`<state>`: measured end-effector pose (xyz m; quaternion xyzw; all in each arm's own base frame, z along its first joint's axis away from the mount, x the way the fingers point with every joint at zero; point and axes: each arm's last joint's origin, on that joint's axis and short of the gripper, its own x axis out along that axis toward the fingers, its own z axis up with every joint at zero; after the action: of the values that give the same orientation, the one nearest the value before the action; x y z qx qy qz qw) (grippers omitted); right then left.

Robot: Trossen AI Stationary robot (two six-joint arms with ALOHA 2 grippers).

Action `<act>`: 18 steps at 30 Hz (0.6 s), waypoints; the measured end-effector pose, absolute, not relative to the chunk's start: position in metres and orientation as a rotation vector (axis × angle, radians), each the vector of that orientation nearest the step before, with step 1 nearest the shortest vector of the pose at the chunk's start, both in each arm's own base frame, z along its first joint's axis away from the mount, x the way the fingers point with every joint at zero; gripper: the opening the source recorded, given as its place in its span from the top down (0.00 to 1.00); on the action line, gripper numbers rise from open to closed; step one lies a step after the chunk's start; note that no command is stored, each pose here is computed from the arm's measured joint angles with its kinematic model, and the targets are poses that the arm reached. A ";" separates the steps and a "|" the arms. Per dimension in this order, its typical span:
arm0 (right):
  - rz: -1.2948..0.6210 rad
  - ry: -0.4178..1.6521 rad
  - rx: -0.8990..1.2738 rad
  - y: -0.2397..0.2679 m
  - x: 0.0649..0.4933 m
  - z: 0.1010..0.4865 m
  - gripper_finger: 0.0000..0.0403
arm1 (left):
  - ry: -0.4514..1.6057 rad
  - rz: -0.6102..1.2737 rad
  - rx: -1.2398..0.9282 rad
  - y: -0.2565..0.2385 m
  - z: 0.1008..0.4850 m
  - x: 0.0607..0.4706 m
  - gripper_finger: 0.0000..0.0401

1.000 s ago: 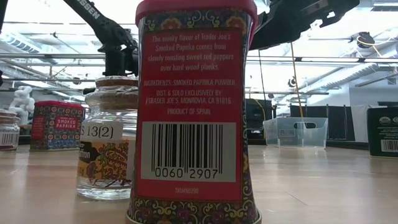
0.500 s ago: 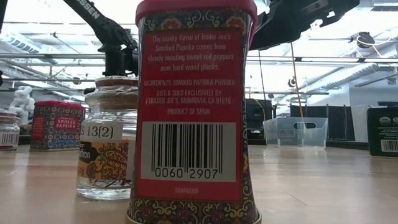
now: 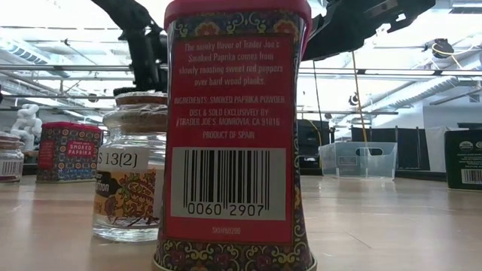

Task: Sort spices by type
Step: Put the black seasoning can into the transparent bin

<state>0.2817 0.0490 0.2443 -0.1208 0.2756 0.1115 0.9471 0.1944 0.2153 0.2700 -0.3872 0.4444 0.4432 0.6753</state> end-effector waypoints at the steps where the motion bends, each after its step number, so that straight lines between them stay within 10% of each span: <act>1: 0.227 0.561 -0.246 0.049 0.282 0.244 1.00 | 0.998 0.980 -0.866 0.212 0.275 0.196 0.65; 18: 0.217 0.564 -0.232 0.049 0.282 0.246 1.00 | 1.011 0.630 -0.625 0.123 0.309 0.263 0.65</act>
<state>0.2820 0.0489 0.2458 -0.1141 0.2772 0.1067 0.9480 0.2626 0.1230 0.3087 -0.2896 0.4684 0.2920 0.7820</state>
